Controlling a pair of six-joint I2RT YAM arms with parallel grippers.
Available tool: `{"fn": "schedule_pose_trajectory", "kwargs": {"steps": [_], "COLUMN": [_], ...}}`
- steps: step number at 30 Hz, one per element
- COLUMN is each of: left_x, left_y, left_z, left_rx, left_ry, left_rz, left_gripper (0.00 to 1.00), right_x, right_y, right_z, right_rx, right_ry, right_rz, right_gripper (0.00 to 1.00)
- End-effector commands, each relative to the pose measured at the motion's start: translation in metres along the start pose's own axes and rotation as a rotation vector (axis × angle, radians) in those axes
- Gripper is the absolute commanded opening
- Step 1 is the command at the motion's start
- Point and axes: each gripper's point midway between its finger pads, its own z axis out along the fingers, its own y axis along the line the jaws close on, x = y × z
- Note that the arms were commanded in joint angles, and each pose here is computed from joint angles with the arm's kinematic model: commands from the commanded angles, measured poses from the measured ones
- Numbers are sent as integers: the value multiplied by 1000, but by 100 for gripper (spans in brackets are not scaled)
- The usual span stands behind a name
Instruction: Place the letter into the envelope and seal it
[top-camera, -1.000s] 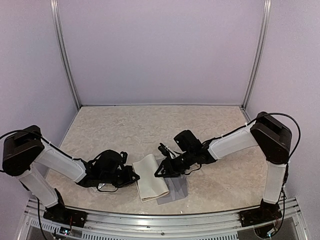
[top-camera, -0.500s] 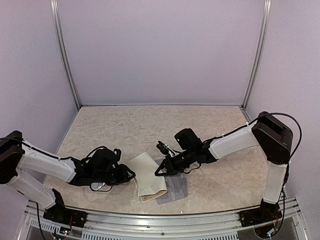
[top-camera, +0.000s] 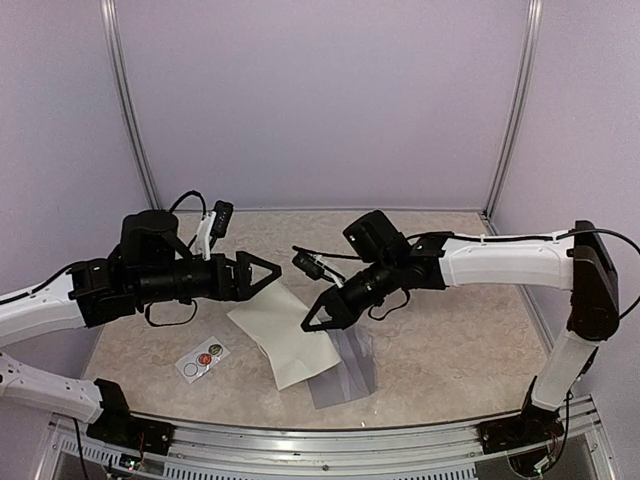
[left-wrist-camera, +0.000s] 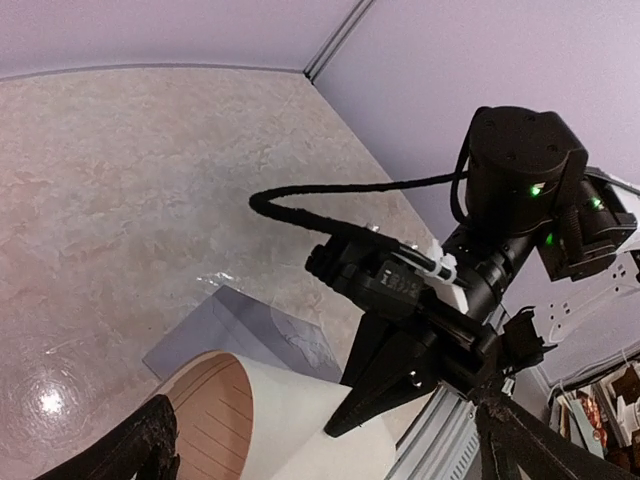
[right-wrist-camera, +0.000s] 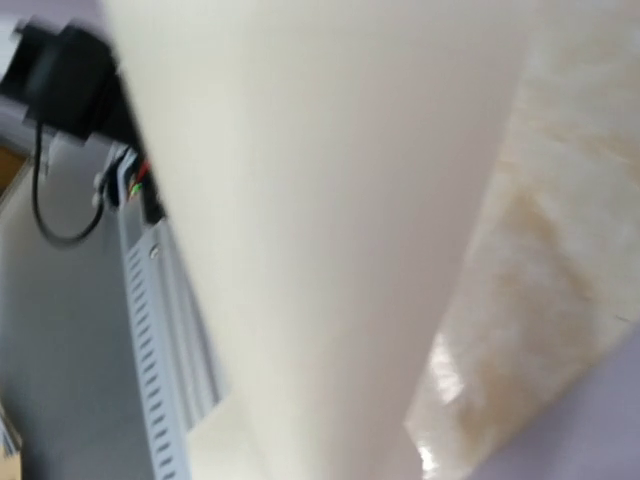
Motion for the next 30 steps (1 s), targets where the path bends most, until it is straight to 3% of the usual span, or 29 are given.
{"fn": "schedule_pose_trajectory", "kwargs": {"steps": [1,8,21,25,30], "left_x": [40,56,69,74,72], "left_y": [2,-2,-8,-23,-25], "left_z": [15,17,11,8,2], "left_rx": [0,61,186,287,314], "left_ry": [206,264,321,349,334], "left_rz": [105,158,109,90,75], "left_gripper": [99,99,99,81,43], "right_x": [16,18,29,31,30], "right_y": [25,51,79,75,74], "right_z": [-1,-1,-12,-12,-12], "right_rx": [1,-75,-186,-167,-153], "right_ry": [96,101,123,133,127], "right_rz": [-104,-148,-217,-220,-225], "right_gripper": [0,0,0,0,0]}}
